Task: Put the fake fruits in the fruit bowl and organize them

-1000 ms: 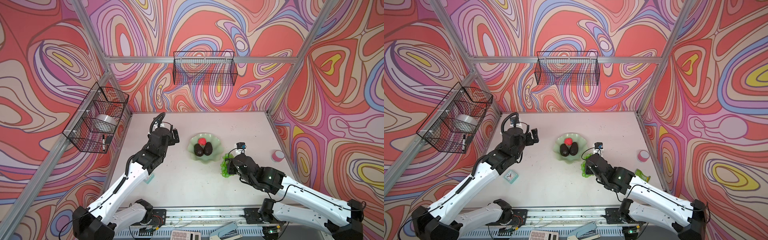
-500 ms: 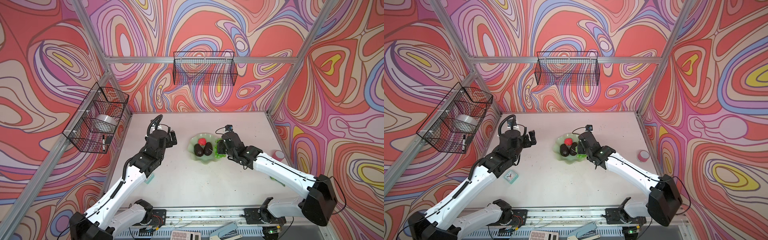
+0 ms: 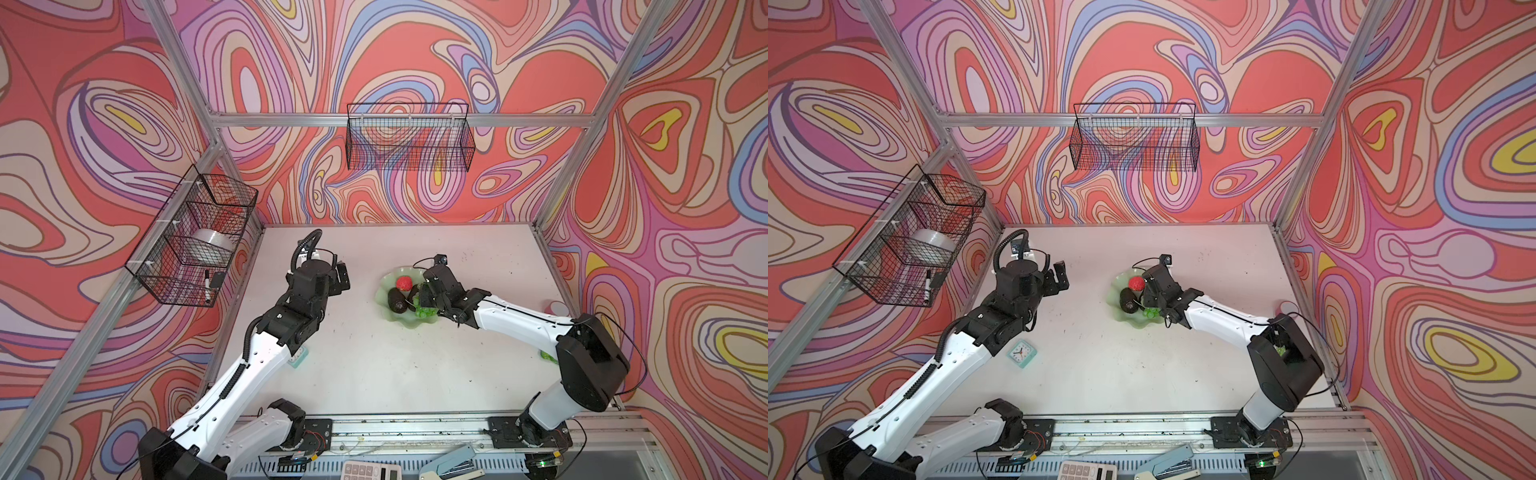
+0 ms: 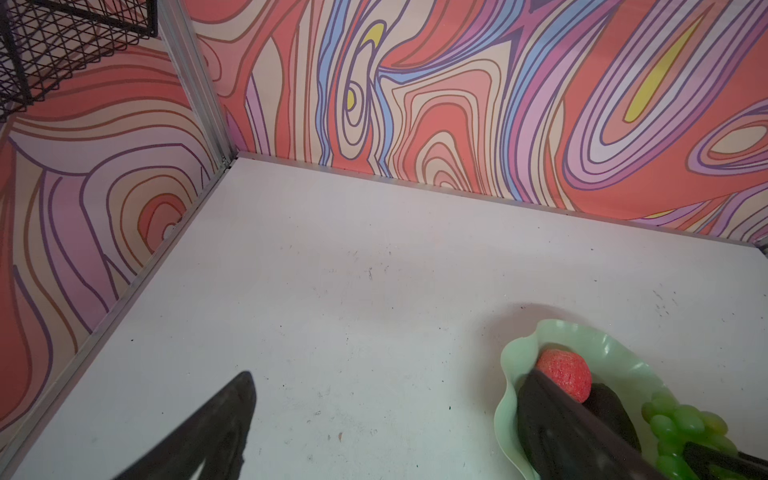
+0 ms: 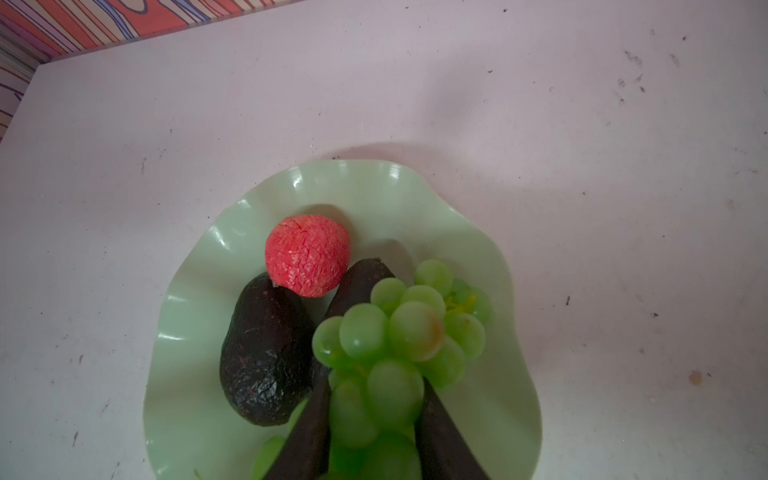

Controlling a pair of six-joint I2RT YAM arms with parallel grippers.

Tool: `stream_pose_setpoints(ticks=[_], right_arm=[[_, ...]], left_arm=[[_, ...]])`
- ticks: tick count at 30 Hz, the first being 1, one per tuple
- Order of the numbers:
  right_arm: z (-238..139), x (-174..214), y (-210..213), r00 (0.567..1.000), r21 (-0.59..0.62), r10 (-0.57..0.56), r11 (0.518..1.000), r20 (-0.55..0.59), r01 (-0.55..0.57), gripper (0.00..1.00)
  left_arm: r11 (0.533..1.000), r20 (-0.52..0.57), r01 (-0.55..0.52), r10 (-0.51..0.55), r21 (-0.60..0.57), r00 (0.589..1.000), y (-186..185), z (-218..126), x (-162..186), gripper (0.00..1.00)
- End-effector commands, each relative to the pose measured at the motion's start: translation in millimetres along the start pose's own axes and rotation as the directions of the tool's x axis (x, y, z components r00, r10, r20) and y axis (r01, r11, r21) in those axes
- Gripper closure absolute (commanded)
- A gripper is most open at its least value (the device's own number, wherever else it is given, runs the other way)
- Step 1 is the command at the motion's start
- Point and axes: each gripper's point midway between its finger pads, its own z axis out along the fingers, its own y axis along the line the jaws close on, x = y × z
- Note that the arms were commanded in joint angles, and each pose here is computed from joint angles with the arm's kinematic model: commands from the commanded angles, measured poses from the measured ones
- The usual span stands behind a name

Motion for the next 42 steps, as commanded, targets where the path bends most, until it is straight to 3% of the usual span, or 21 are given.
stream_pose_setpoints(ticks=[1,7,14,22,24,25,30,34,36,39,42], right_arm=[[3.7,-4.8,3.8,0.998,-0.025,0.059,0.998,0.018,-0.059,0.61],[8.1,2.5,3.1,0.998,-0.023,0.069,0.997,-0.008,-0.069,0.41],[9.1,0.2,6.1,0.997,-0.027,0.079,0.996,-0.010,-0.079,0.29],[-23.9,-40.3,14.4,0.993,-0.061,-0.004,0.998,0.115,0.011,0.15],[-40.6,-57.7,12.7,0.985,-0.069,-0.027,0.997,0.169,0.039,0.03],[-47.2,-65.8,10.0,0.980,-0.070,-0.039,0.996,0.194,0.054,0.02],[-72.6,-97.5,-45.8,0.938,0.053,-0.111,0.994,0.328,0.099,0.01],[-83.3,-107.0,-118.5,0.887,0.190,-0.121,0.981,0.445,0.039,0.02],[-89.1,-104.8,-155.8,0.861,0.285,-0.143,0.958,0.489,-0.003,0.02],[-87.4,-92.1,-203.4,0.862,0.407,-0.152,0.911,0.484,-0.067,0.02],[-82.8,-77.1,-232.3,0.850,0.490,-0.177,0.865,0.496,-0.107,0.02]], left_arm=[[1.000,-0.009,-0.015,0.015,-0.025,1.000,7.3,1.4,3.7,0.00],[1.000,-0.013,-0.011,0.011,-0.024,1.000,8.0,2.9,4.6,0.00],[1.000,-0.009,-0.009,0.009,-0.028,1.000,10.8,1.7,4.2,0.00],[0.999,0.008,-0.004,0.005,-0.042,1.000,16.1,-0.5,2.7,0.00],[0.998,0.022,-0.012,0.013,-0.058,1.000,20.5,-1.2,2.6,0.00],[0.997,0.023,-0.021,0.023,-0.072,0.999,23.7,-1.4,4.4,0.00],[0.975,0.084,-0.063,0.082,-0.212,0.993,48.8,3.2,8.2,0.00],[0.943,0.101,-0.131,0.169,-0.305,0.980,64.5,17.2,30.3,0.00],[0.935,0.109,-0.162,0.206,-0.316,0.973,68.3,25.0,45.9,0.00],[0.924,0.128,-0.190,0.244,-0.334,0.961,81.7,31.8,74.2,0.00],[0.940,0.154,-0.138,0.193,-0.312,0.969,98.8,37.0,92.3,0.00]])
